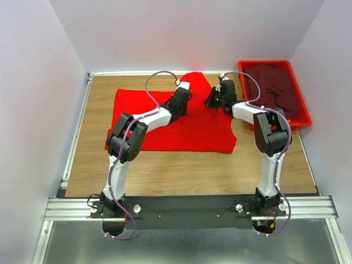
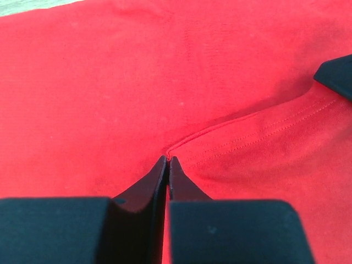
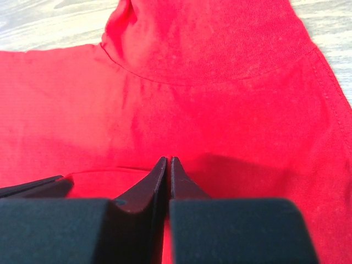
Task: Fold and stack the t-shirts
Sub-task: Fold the tshirt
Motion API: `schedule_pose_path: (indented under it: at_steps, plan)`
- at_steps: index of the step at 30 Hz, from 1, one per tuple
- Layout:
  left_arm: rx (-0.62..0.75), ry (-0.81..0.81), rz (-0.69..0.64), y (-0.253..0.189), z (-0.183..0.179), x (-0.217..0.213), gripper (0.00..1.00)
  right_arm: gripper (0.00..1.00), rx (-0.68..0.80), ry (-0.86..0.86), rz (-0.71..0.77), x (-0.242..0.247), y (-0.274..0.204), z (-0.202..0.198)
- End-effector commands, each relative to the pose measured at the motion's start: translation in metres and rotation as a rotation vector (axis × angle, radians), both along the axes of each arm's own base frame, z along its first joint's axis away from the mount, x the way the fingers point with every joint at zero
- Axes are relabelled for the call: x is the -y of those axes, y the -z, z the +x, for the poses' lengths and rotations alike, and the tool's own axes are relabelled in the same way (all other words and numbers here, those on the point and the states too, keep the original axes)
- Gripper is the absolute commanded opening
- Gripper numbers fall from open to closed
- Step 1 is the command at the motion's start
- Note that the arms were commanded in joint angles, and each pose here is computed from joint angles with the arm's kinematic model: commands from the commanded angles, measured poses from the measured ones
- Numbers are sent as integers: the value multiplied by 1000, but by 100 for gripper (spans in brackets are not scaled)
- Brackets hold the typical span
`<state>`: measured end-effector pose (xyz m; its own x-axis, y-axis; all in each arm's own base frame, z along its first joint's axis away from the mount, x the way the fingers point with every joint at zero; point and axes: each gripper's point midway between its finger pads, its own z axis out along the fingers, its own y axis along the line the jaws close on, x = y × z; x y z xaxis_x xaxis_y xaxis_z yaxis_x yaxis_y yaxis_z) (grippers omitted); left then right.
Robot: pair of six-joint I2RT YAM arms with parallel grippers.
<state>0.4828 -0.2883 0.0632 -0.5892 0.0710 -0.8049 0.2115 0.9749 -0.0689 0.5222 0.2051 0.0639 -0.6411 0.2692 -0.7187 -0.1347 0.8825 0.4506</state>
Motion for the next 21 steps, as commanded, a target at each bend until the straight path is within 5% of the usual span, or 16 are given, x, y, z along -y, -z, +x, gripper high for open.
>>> schedule_pose_path:
  at_steps: [1, 4, 7, 12, 15, 21]
  plan:
    - [24, -39, -16, -6, 4, -7, 17, 18, 89, 1, -13, 1, -22, 8]
    - [26, -47, -15, -8, 3, -9, 41, 39, 99, 15, -30, 5, -23, 11]
    - [42, -80, -13, -19, 5, -16, 53, 55, 99, 53, -54, 13, -29, 13]
    - [18, -207, -75, -42, 4, -41, 56, 56, 41, 119, -74, 25, -44, 2]
    - [14, -304, -138, -65, -12, -68, 56, 57, -31, 135, -50, 26, -45, -31]
    - [-76, -464, -212, -42, -64, -137, 56, 57, -165, 130, -134, 23, -20, -111]
